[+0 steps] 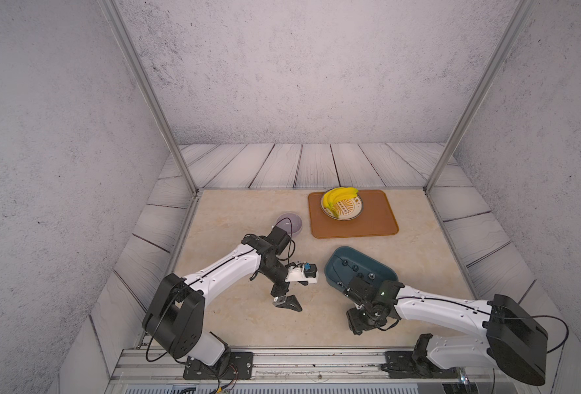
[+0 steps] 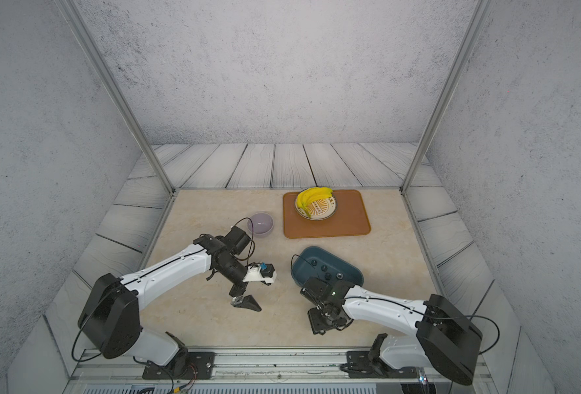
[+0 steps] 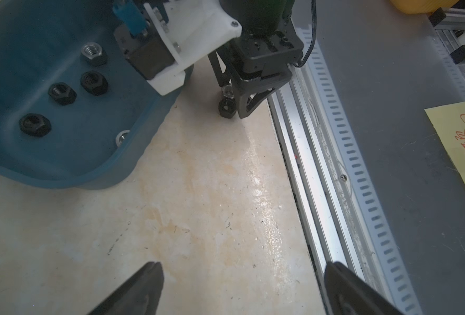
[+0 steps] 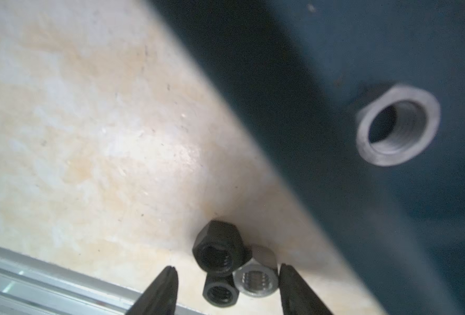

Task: Put the nuts on the desktop into the storage box
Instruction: Pick up the nut from the center of the board.

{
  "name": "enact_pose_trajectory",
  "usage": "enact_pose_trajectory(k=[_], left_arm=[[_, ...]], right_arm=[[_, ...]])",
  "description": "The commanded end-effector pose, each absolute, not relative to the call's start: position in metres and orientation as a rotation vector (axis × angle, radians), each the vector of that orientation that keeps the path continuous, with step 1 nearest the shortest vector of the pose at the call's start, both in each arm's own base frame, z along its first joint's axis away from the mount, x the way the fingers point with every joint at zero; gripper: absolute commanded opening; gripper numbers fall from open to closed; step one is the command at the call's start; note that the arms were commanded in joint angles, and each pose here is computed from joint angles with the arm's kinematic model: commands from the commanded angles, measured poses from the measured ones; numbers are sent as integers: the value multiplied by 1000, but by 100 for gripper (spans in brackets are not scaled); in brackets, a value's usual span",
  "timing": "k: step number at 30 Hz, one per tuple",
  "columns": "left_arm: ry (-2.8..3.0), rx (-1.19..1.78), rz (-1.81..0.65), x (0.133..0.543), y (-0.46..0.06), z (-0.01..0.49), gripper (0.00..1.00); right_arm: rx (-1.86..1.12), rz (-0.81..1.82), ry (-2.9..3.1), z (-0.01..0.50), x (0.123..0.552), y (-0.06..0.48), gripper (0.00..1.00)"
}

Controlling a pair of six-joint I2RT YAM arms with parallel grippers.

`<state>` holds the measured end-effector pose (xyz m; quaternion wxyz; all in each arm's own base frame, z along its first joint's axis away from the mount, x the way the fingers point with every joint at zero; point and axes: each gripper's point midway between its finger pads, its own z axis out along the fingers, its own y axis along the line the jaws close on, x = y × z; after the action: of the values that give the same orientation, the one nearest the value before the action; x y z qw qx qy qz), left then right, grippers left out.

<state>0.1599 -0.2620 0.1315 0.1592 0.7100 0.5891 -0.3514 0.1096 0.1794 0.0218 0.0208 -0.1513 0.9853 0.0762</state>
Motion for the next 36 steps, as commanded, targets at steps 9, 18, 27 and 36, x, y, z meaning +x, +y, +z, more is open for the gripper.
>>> enact_pose_trajectory(k=[9, 18, 27, 36], left_arm=[[1701, 2026, -1002, 160, -259, 130, 98], [1708, 2025, -1001, 160, -259, 129, 98], [1705, 2025, -1000, 161, -259, 129, 98], [1697, 2025, -1001, 160, -259, 130, 98]], right_arm=[[-656, 310, 3050, 14, 101, 211, 62], [-698, 167, 3056, 14, 97, 200, 57], [-665, 115, 3062, 12, 89, 182, 50], [-683, 99, 3029, 11, 96, 190, 39]])
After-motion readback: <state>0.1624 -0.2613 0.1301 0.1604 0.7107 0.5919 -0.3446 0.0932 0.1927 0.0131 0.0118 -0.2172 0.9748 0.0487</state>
